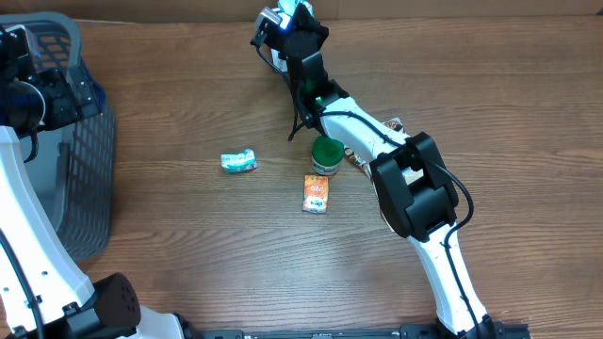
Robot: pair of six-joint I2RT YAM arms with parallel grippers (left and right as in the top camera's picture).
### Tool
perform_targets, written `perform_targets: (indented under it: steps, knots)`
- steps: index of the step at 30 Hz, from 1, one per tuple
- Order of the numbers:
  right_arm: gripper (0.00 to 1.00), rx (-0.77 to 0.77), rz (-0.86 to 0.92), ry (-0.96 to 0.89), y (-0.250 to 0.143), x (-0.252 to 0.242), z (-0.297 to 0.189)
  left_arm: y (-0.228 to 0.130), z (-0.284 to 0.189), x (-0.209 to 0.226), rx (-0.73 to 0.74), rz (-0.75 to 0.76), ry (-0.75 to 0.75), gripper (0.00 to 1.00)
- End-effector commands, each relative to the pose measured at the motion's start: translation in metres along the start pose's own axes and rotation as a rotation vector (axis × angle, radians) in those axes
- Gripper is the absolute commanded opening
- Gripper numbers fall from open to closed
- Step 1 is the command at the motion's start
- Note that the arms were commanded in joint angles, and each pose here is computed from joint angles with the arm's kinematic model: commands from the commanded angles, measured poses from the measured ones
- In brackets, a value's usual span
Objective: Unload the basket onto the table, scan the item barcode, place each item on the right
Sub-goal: 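Hold the wipes pack under the scanner with the right gripper, then carry the wipes pack to the right side and release it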
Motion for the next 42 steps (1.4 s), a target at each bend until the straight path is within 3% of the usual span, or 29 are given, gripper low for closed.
perform_targets:
  steps: [1, 4, 9, 14, 20, 24, 29, 35, 42]
  knots:
    - [0.04, -0.042, 0.134, -0.009, 0.018, -0.006, -0.005, 0.001, 0.001, -0.001, 0.0, 0.021, -0.004, 1.0]
    - [0.04, -0.056, 0.267, -0.03, 0.031, -0.02, -0.011, 0.001, 0.001, -0.001, 0.0, 0.021, -0.004, 1.0]
    - [0.04, -0.063, 0.327, -0.081, 0.06, -0.057, -0.03, 0.001, 0.001, -0.001, 0.0, 0.021, -0.004, 1.0]
    - [0.04, -0.02, 0.46, -0.021, 0.092, -0.1, -0.069, 0.001, 0.001, -0.001, 0.0, 0.021, -0.004, 0.99]
    - [0.04, 0.048, 0.721, 0.261, 0.12, -0.148, -0.144, 0.001, 0.001, -0.001, 0.0, 0.021, -0.004, 1.0]
    - [0.04, 0.147, 0.973, 0.459, 0.116, -0.191, -0.202, 0.001, 0.001, -0.001, 0.0, 0.021, -0.004, 0.99]
    - [0.04, 0.345, 1.262, 0.492, 0.071, -0.257, -0.257, 0.001, 0.001, -0.001, 0.0, 0.021, -0.004, 1.0]
    - [0.04, 0.668, 1.491, 0.183, -0.031, -0.315, -0.287, 0.001, 0.001, -0.001, -0.001, 0.021, -0.004, 0.99]
    - [0.04, 0.971, 1.639, -0.052, -0.152, -0.326, -0.289, 0.001, 0.001, -0.001, 0.0, 0.021, -0.004, 0.99]
Point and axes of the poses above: each gripper's point midway between its finger pads, its own z axis out along the fingers, its own x axis along the line the jaws close on, y = z × x, the point moved 5 cm from there along -z, back along the fingers, and after that the axes turned 15 degrees about z, right-handed, at the moved point
